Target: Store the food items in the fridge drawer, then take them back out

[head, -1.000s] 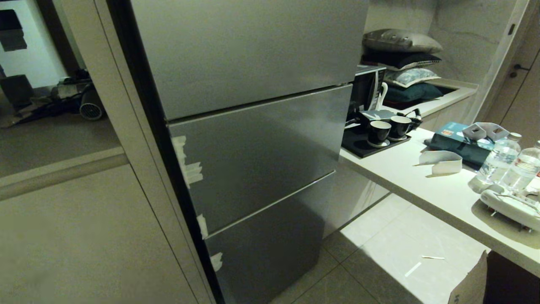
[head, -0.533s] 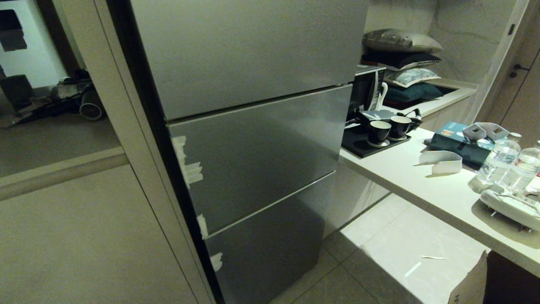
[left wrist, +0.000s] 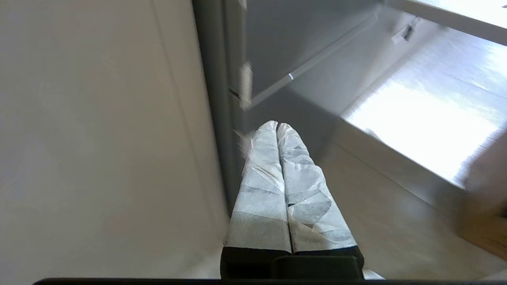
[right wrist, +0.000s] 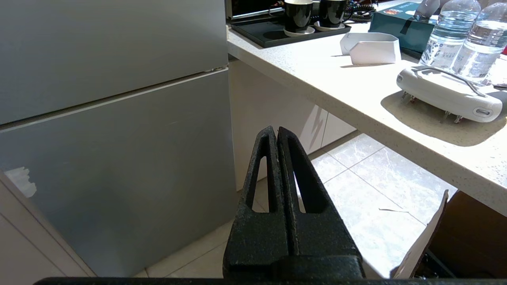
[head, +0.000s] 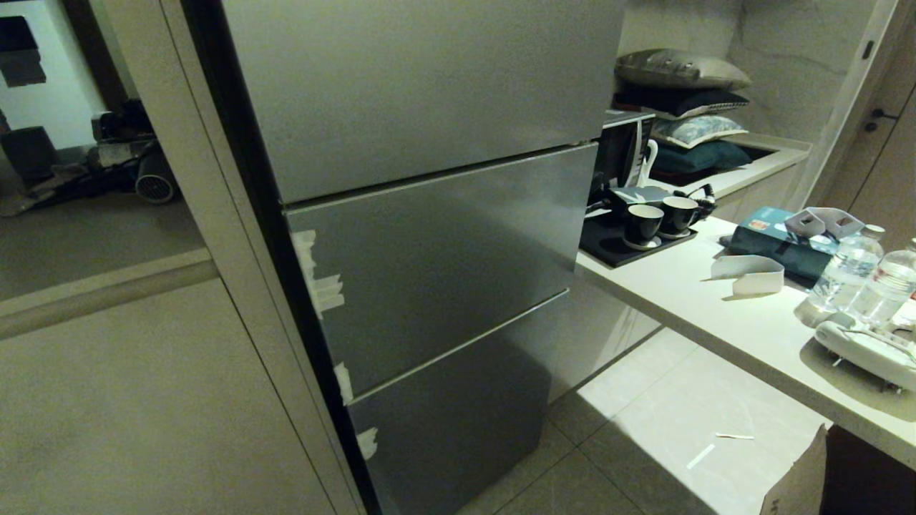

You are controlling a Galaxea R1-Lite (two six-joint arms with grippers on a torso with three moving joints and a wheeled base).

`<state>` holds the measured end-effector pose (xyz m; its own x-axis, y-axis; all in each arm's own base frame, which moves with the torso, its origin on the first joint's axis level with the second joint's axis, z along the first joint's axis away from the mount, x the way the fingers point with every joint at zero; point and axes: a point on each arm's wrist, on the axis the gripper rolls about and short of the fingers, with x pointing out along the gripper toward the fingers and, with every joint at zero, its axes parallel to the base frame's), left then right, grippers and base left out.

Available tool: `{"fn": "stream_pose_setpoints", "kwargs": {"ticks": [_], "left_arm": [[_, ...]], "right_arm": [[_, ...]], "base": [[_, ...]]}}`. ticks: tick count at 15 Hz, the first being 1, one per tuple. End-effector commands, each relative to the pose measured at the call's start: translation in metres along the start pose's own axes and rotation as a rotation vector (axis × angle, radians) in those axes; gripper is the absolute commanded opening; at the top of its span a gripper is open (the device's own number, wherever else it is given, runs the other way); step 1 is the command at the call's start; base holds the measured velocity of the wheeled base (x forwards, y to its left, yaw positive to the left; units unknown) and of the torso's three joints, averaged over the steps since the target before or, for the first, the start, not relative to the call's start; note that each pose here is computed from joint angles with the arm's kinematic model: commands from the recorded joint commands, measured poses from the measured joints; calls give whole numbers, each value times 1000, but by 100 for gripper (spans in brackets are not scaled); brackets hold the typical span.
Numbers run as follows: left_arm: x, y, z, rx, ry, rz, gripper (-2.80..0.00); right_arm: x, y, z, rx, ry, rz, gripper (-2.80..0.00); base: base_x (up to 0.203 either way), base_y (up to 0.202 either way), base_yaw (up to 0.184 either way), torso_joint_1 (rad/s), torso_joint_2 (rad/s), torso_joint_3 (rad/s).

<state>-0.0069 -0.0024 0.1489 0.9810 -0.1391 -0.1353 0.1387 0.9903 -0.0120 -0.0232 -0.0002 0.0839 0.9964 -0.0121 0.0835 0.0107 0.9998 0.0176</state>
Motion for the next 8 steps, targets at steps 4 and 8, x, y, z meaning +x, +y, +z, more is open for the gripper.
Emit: {"fn": "stream_pose_setpoints", "kwargs": {"ticks": [4, 8], "left_arm": [[100, 13, 43, -114, 208, 20, -280], [158, 32, 63, -152, 219, 111, -280]], "right_arm": [[2, 0, -9, 0, 29, -1, -280], [2, 0, -9, 0, 28, -1, -280]], "base": [[0, 0, 0, 0, 0, 0], [0, 0, 0, 0, 0, 0]]}}
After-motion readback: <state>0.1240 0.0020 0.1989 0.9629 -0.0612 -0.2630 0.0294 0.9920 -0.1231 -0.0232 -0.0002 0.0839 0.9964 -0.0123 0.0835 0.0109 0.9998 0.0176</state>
